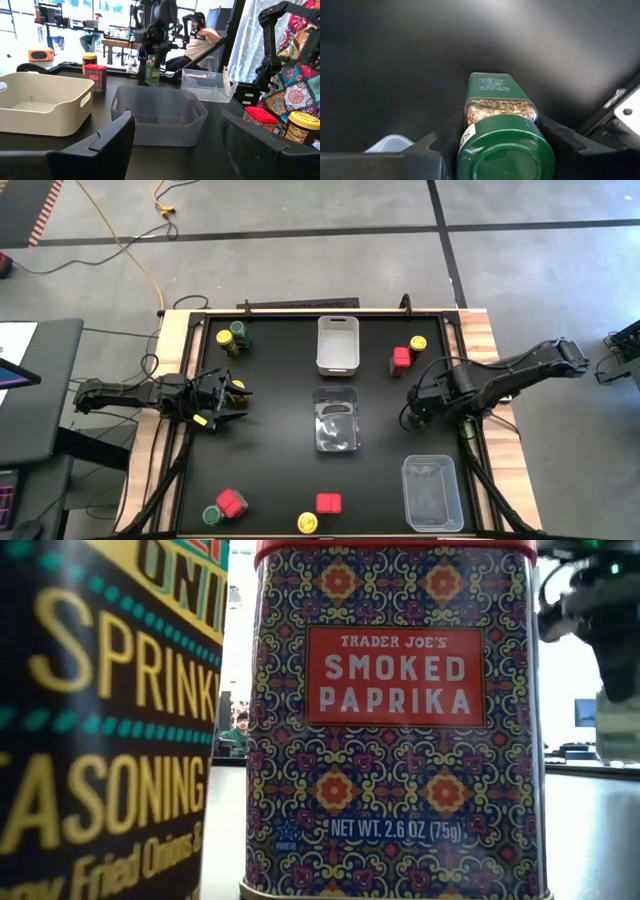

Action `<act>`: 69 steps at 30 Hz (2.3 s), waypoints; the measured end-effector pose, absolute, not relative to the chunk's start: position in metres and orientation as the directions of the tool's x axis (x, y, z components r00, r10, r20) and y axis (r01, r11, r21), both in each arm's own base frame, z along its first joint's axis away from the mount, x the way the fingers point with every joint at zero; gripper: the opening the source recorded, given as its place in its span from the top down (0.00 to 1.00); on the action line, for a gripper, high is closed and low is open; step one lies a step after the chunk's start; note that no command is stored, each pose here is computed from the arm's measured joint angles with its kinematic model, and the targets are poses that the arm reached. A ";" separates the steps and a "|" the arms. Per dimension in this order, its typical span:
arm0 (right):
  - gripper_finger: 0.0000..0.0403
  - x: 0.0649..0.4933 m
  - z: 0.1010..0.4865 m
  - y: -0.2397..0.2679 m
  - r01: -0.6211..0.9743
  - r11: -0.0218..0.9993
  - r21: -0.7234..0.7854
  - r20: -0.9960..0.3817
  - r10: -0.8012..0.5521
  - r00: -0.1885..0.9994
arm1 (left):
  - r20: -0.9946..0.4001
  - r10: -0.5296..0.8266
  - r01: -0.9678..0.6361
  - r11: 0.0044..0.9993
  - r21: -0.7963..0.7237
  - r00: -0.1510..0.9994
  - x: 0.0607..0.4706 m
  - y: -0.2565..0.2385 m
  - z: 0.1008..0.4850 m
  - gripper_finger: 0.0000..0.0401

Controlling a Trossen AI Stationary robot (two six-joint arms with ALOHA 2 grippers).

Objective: Sort spices by type
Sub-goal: Put the right green seasoning bottle into the transparent bin

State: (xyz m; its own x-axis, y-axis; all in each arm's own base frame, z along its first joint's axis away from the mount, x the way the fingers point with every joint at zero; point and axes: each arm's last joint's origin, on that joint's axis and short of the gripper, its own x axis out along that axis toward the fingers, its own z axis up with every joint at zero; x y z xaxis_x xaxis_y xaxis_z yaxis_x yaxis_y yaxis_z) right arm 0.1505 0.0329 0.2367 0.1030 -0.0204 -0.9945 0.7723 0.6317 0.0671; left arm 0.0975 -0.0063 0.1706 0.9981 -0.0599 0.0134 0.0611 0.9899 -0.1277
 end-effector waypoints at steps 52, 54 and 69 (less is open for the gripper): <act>0.45 0.134 0.243 0.223 -0.016 1.000 0.025 -0.997 0.026 0.076 | 0.013 -0.060 0.061 0.990 -0.128 0.998 0.098 -0.006 0.171 0.31; 0.45 0.136 0.237 0.220 -0.017 1.000 0.017 -0.997 0.018 0.069 | 0.013 -0.060 0.061 0.990 -0.128 0.998 0.098 -0.006 0.171 0.31; 0.44 0.148 0.215 0.203 -0.036 0.999 0.016 -0.999 0.017 0.038 | 0.013 -0.059 0.061 0.990 -0.128 0.998 0.098 -0.006 0.170 0.31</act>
State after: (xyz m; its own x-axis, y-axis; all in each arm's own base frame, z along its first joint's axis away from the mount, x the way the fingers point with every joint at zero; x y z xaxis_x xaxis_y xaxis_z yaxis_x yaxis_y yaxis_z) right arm 0.1482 0.2035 0.2150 0.0380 0.0171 -0.9991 -0.0361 0.9992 0.0157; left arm 0.0975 -0.0062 0.1705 0.9981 -0.0595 0.0130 0.0606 0.9900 -0.1277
